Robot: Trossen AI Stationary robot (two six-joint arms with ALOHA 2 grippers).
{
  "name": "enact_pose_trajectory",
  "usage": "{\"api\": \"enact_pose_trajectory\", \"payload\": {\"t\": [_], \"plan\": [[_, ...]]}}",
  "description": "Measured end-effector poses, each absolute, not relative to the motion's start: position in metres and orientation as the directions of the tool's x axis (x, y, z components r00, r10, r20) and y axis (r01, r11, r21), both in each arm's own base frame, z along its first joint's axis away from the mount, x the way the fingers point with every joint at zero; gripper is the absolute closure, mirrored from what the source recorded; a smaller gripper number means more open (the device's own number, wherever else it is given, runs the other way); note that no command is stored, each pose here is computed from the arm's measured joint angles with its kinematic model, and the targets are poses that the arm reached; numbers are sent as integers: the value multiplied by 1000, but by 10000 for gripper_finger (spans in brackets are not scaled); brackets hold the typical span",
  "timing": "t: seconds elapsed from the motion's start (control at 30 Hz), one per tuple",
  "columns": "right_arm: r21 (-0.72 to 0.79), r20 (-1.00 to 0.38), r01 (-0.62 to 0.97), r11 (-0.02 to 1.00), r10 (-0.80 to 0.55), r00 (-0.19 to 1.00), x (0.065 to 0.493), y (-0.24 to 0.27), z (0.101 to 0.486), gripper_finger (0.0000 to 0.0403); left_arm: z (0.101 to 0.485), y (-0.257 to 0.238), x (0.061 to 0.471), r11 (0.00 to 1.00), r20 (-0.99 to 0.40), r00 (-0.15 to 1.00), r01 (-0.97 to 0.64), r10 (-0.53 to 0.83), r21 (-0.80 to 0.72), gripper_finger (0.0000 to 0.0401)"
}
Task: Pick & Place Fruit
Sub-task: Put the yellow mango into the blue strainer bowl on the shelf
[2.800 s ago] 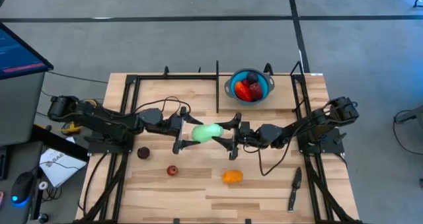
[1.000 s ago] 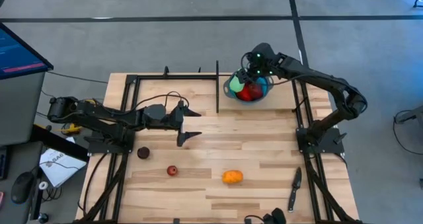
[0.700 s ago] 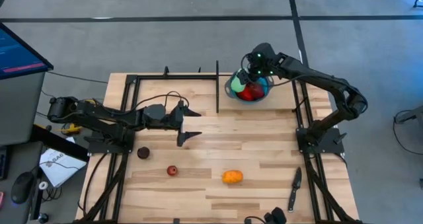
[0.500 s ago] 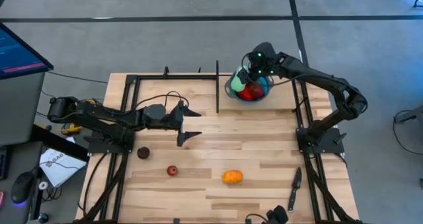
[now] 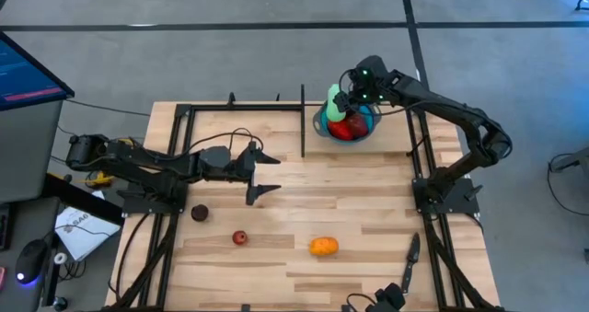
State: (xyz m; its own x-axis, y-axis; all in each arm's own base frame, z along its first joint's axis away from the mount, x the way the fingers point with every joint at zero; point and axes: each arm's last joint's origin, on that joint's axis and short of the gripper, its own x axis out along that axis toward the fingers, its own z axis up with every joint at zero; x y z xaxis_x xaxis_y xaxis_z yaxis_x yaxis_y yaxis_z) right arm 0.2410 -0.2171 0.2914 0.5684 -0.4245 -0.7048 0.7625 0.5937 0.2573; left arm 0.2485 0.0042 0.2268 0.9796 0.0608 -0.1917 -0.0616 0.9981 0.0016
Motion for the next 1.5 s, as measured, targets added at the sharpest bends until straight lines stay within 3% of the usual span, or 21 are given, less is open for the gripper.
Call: {"api": "enact_pose_trajectory", "payload": {"t": [0.2,0.4,0.63,0.8,0.93,1.2,1.33,1.5], "plan": [[182,-661,728,661,-465,589,246,-188,312,75,227,4,248,998,-191,980,-64,63,3,46],[49,-608,580,813,-437,663,262,-101,339,91,227,3,248,998,-191,980,-58,58,5,46],[10,-656,187,982,-135,742,278,22,323,92,226,-8,248,1000,-201,979,-17,16,-1,46],[99,-669,47,994,32,743,292,92,301,92,226,-14,248,1000,-202,979,7,-7,-1,46],[174,-726,-60,983,169,667,300,134,276,92,225,-15,248,1000,-206,978,12,-13,-5,46],[242,-821,50,969,177,543,312,168,241,92,221,-15,246,1000,-227,974,9,-13,-19,46],[181,-891,80,980,128,436,310,175,216,92,222,-15,247,1000,-222,975,8,-12,-19,46],[116,-911,87,989,71,407,313,182,196,92,222,-15,247,1000,-221,975,9,-12,-16,46]]}}
